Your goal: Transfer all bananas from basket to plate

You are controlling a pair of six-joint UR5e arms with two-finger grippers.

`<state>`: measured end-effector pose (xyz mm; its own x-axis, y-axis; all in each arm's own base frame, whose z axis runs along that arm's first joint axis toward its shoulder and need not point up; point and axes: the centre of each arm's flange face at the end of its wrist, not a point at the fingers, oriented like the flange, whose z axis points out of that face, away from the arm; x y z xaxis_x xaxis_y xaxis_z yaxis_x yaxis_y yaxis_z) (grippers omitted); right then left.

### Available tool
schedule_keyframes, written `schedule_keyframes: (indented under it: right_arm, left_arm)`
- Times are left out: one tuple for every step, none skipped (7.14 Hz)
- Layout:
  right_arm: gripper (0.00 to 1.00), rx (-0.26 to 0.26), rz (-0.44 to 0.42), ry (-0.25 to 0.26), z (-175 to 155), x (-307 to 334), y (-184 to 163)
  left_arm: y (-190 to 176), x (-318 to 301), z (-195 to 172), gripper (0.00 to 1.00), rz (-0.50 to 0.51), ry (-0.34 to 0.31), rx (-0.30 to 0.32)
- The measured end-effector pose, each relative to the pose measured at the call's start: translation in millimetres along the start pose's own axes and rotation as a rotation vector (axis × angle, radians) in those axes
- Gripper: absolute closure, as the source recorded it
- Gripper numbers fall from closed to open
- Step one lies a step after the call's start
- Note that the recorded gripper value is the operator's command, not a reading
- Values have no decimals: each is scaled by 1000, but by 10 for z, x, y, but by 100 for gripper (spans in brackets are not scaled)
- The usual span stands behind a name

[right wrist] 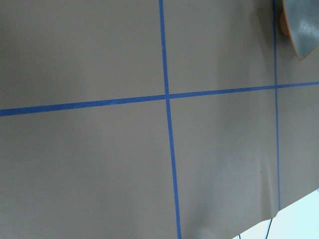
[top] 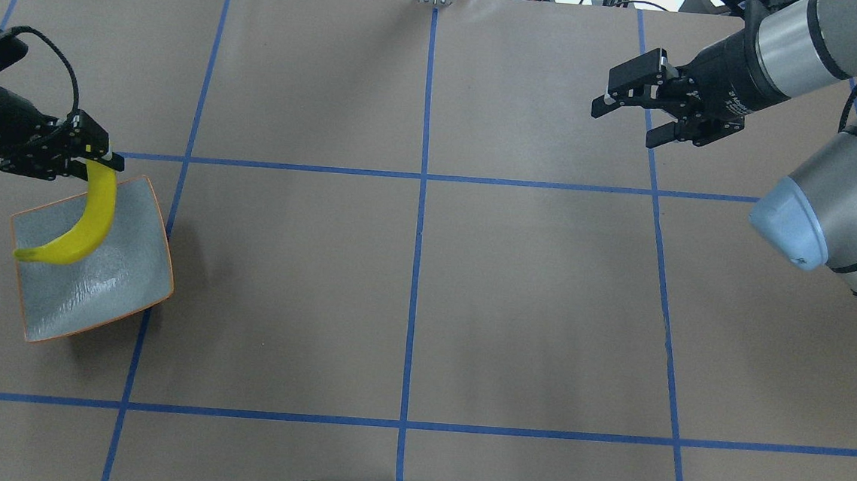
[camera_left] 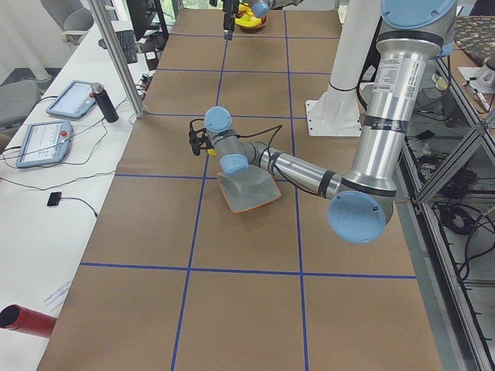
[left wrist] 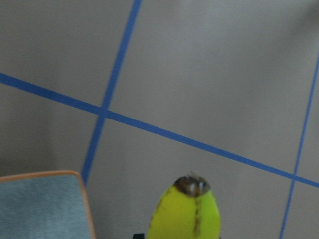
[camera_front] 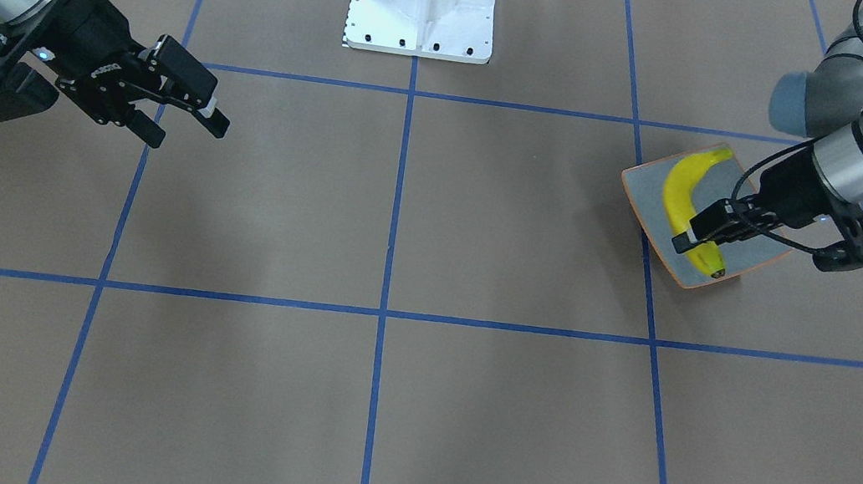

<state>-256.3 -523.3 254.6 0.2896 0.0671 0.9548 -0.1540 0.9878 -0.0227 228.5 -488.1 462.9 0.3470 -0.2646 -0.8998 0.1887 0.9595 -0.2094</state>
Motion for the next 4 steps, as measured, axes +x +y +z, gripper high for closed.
schedule_keyframes:
  right_arm:
    - [0,3,0,9,6,66,-41]
    - [0,4,3,15,10,115,-60]
    - [0,4,8,21,26,152,-71]
    - [0,2,12,26,50,182,-89]
  left_arm:
    - [72,-195,56,100,-4,-25,-14]
    - [148,-329,125,100,-10,-47,-28]
    - [206,-423,187,100,-16,-65,-33]
    - [242,-474,241,48,-20,-78,-35]
